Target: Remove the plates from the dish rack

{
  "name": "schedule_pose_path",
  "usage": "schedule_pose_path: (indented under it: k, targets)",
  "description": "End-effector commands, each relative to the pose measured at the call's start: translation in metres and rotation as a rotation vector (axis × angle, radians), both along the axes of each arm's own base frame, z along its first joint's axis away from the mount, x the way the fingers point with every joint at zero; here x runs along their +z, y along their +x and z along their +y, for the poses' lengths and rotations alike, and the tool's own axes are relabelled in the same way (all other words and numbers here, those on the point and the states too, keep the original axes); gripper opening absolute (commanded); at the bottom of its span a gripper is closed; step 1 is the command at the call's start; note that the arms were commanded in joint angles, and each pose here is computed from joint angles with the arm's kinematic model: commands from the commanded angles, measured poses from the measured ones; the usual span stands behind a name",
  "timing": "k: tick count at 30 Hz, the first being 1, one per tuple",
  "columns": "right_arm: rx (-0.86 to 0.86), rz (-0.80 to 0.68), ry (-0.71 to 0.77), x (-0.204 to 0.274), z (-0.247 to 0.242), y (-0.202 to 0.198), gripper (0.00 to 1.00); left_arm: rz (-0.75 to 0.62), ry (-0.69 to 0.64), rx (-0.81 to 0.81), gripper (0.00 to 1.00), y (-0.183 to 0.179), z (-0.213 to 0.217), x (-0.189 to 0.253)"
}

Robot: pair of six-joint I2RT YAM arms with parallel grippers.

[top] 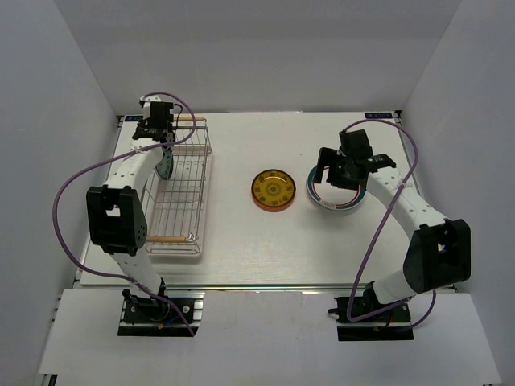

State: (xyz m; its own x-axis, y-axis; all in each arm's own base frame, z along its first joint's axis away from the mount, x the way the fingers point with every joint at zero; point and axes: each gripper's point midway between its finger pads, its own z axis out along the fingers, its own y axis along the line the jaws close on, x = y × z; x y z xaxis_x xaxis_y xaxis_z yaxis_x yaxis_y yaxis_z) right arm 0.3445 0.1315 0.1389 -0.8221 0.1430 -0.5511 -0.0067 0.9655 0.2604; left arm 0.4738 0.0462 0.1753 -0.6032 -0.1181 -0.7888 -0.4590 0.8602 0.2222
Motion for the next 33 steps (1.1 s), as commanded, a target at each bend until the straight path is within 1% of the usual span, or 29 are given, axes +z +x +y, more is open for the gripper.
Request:
schedule_pose_path:
  k: [1, 4, 7, 8, 12, 14, 18, 23, 26, 27, 29, 32, 33]
  targets:
    - [-0.035, -0.074, 0.029, 0.022, -0.005, 0.001, 0.89, -0.074, -0.034, -0.024, 0.34, 0.002, -0.001, 0.023]
    - [-0.041, -0.105, 0.043, 0.032, -0.007, 0.001, 0.89, -0.061, -0.032, -0.017, 0.3, 0.0, 0.0, 0.022]
    - [-0.042, -0.123, 0.053, 0.039, -0.006, -0.001, 0.89, -0.069, -0.028, -0.015, 0.19, -0.001, 0.001, 0.028]
    - [-0.045, -0.126, 0.056, 0.04, -0.007, -0.001, 0.89, -0.071, -0.026, -0.015, 0.13, -0.002, 0.001, 0.031]
    - [-0.055, -0.141, 0.069, 0.045, -0.007, -0.002, 0.89, -0.108, 0.007, 0.005, 0.0, -0.008, 0.008, 0.052]
    - [-0.053, -0.152, 0.079, 0.048, -0.006, -0.003, 0.89, -0.113, 0.036, 0.009, 0.0, -0.012, 0.013, 0.062]
    - [-0.065, -0.183, 0.093, 0.056, -0.007, -0.003, 0.89, -0.163, 0.089, -0.039, 0.0, -0.023, 0.016, 0.092]
    - [-0.072, -0.198, 0.105, 0.062, -0.007, -0.004, 0.89, -0.228, 0.089, -0.144, 0.0, -0.033, 0.003, 0.119]
    - [-0.062, -0.206, 0.121, 0.065, -0.004, -0.005, 0.89, -0.27, 0.063, -0.188, 0.0, -0.042, -0.004, 0.137]
    - [-0.051, -0.217, 0.122, 0.067, -0.003, -0.003, 0.89, -0.302, 0.045, -0.227, 0.0, -0.045, -0.014, 0.149]
    - [-0.012, -0.22, 0.146, 0.071, 0.003, -0.004, 0.89, -0.334, 0.021, -0.274, 0.0, -0.048, -0.022, 0.161]
    - [0.058, -0.241, 0.179, 0.081, 0.017, -0.007, 0.89, -0.419, -0.034, -0.356, 0.0, -0.059, -0.038, 0.189]
    - [0.109, -0.269, 0.209, 0.091, 0.022, -0.005, 0.89, -0.436, -0.071, -0.434, 0.0, -0.061, -0.053, 0.193]
